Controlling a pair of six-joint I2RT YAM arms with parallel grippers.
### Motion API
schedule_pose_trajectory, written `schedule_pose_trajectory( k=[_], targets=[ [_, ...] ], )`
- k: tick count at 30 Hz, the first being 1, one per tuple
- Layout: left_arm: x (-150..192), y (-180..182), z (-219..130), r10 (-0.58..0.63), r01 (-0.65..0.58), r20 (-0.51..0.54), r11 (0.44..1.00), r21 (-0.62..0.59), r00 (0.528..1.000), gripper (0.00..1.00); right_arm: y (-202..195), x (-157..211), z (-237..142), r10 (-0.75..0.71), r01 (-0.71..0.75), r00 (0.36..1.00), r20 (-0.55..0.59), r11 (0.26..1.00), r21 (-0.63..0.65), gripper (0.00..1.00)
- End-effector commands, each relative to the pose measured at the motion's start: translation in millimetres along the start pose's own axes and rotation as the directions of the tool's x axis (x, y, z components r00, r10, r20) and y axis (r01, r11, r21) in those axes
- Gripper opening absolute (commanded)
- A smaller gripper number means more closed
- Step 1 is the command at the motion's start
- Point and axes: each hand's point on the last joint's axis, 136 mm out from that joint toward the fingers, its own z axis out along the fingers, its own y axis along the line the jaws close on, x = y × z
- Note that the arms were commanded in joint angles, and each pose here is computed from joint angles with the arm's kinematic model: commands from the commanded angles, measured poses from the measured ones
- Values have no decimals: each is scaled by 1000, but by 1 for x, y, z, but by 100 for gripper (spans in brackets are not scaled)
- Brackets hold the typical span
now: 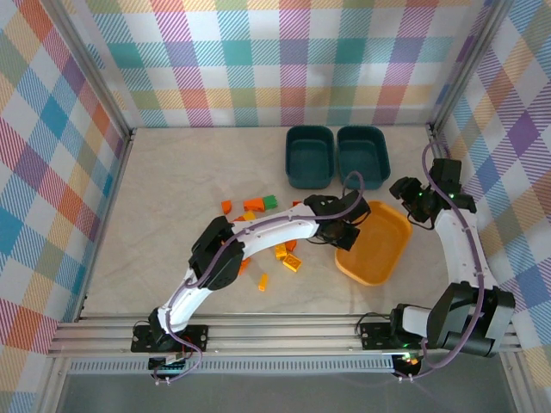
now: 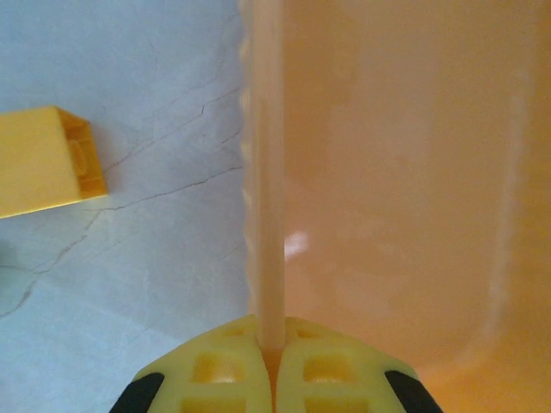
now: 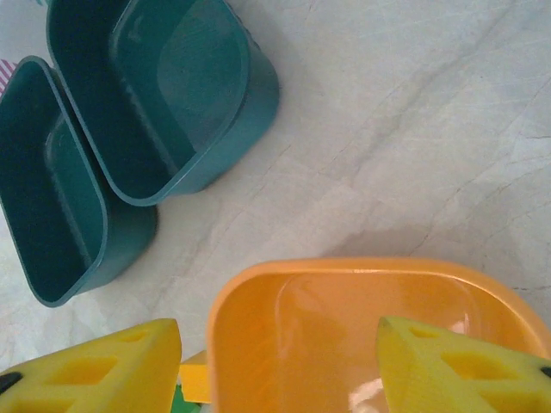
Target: Sort the legos into containers by color
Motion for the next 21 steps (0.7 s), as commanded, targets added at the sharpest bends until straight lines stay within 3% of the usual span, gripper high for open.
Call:
schedule_pose_trajectory(
  k=[1,11,14,17,21],
  targets=[
    [-59,6,-99,-12,-5,198,996,86,980,0,17,-20,3,6,-4,1000,30,999,-53,62],
    [-91,153,-165,-248,227,293,968,102,923,0,59,-67,36,-10,8,1000,-12,991,-132,63],
    [-90,175,-177,-280,247,301,958,145,912,0,67,-73,50,-1,-4,999,-37,987,-159,63],
    [-87,213,-190,-294,293,346,954,58,891,0,72,-81,67,-17,7,998,-59,987,-164,63],
    [-84,295,-186,-403,441,352,897,-31,845,0,80,-89,95,-105,81,985,-134,982,-172,68]
  ],
)
